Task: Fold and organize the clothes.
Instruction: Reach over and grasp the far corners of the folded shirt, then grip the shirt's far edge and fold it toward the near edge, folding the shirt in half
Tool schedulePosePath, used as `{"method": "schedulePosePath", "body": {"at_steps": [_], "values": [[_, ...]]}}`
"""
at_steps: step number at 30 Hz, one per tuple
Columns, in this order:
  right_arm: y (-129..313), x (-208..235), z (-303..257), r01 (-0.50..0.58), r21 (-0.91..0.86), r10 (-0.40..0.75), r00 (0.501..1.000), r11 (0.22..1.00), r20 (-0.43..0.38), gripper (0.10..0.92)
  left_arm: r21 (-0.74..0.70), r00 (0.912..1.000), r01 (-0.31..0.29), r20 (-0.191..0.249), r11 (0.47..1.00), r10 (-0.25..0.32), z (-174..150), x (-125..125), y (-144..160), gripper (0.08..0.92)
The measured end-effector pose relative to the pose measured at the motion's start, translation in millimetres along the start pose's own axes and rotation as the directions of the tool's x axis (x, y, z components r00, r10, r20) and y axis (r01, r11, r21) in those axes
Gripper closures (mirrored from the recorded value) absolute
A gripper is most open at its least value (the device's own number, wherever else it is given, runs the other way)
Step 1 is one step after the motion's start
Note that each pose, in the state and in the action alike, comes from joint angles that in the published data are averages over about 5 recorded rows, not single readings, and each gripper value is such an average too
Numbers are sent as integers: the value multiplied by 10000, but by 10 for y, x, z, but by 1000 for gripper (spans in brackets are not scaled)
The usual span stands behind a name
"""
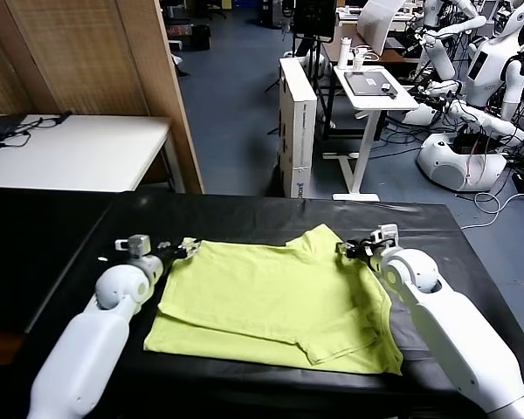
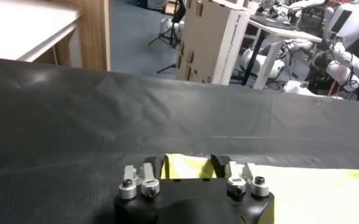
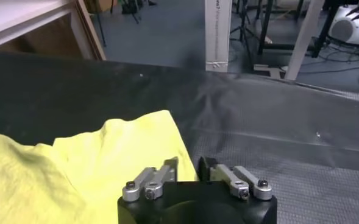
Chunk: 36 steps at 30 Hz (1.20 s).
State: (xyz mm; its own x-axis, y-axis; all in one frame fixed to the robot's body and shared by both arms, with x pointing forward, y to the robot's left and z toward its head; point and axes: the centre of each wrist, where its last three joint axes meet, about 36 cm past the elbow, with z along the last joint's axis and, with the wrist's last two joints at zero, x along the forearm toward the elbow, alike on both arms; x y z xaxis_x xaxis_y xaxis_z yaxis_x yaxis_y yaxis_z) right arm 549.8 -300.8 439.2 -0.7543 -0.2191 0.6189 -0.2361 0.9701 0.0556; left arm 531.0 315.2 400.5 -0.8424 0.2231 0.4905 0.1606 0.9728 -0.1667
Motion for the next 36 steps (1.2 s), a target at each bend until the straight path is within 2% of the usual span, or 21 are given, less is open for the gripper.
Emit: {"method": "schedulePosePath", "body": {"at_steps": [3, 6, 13, 19, 30, 36], "values": [[4, 4, -5, 1, 5, -1, 9999, 10000, 108, 881, -25, 10000, 12, -15, 10000, -12, 10, 3, -1, 714], [11, 11, -3, -10, 12, 10, 9997, 10000, 255, 882, -46, 10000, 8, -19, 10000, -8, 14, 11, -4, 783], [2, 87, -5, 65, -131, -54, 9964, 9999, 842, 882, 43, 9999, -5, 172, 10000, 4, -2, 77, -7, 800], [-47, 258, -26, 159, -129, -139, 9898, 9998, 1421, 882, 222, 9993, -12, 364, 9998, 4, -44, 248, -12, 801], [1, 960, 88, 271, 373, -340, 9799, 9989, 1967, 882, 134, 9947, -457, 928, 9989, 443, -35, 921, -202, 801], [150, 1416, 321, 290, 754, -409, 9860, 9967, 1619, 882, 62, 9918, -685, 1089, 9976, 674, 90, 1299, -296, 796]]}}
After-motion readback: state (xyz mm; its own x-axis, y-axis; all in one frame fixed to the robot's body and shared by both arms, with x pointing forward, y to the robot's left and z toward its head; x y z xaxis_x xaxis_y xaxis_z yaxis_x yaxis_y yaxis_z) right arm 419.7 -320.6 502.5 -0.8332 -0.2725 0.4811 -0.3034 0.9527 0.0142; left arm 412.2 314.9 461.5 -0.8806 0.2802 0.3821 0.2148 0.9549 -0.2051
